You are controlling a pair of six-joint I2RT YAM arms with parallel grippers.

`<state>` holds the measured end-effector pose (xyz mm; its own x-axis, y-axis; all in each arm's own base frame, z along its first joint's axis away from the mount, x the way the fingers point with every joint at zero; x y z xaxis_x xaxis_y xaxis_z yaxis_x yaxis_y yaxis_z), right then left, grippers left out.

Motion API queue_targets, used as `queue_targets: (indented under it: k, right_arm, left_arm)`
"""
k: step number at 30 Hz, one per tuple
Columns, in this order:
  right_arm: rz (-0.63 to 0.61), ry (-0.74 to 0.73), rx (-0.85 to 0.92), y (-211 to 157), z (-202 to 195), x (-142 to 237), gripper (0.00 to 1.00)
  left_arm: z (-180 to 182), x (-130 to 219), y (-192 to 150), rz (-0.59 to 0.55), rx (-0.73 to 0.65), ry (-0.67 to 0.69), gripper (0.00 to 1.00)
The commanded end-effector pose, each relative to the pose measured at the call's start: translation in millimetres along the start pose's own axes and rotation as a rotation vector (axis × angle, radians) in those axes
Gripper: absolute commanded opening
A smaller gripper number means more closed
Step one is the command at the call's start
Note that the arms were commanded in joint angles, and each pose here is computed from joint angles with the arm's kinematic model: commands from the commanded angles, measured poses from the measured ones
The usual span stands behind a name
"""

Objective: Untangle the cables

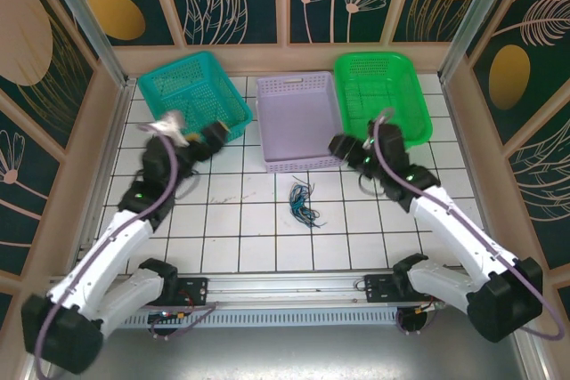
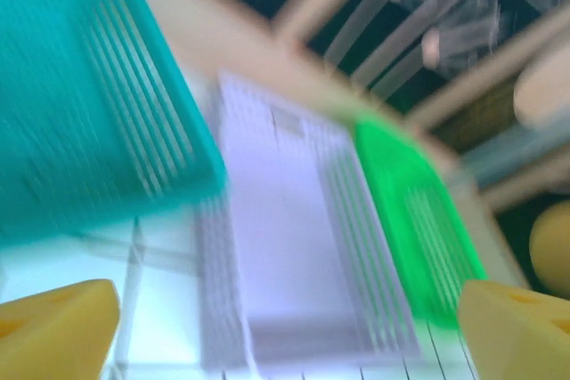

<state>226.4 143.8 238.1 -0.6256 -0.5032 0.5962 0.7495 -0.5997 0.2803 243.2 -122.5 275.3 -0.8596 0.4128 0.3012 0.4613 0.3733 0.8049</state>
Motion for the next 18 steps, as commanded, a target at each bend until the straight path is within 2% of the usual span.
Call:
queue_targets:
  k: [1, 4, 7, 9, 12, 15, 18]
  right_arm:
    - [0.18, -0.16, -0.185, -50, -43, 4, 0.65]
    - [0.181, -0.224, -0.2, -61, -65, 2, 0.64]
    - [0.155, -0.27, -0.193, -57, -71, 5, 0.64]
    - [0.133, -0.29, -0.188, -52, -70, 9, 0.64]
    - [0.09, -0.32, -0.192, -47, -70, 20, 0.63]
    - [0.05, -0.291, -0.21, -45, -70, 35, 0.63]
    - [0.031, -0.267, -0.226, -47, -75, 45, 0.63]
  left_arm:
    - [-18, -5, -54, 0.165, 0.003, 0.111, 0.87]
    - [-65, -21, -104, 0.316, -0.149, 0.123, 0.82]
    - [-107, -54, -153, 0.463, -0.314, 0.172, 0.85]
    - [-121, -75, -176, 0.525, -0.38, 0.21, 0.86]
    - [-113, -96, -198, 0.549, -0.386, 0.304, 0.81]
    - [-101, -105, -203, 0.543, -0.36, 0.35, 0.73]
    - [-93, -111, -207, 0.547, -0.36, 0.36, 0.71]
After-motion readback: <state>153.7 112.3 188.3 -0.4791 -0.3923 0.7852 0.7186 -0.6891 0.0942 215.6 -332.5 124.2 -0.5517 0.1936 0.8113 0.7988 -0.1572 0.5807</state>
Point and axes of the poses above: each hand's point on the last joint's axis, 136 mm out from that joint toward the fingers, its own x axis back along the fingers, its own z axis along the line the jaws close on, y = z × x, the point moved 8 cm from there along x, back along the fingers, and after that the axes turned 12 degrees about -x, right-handed, at the moved point
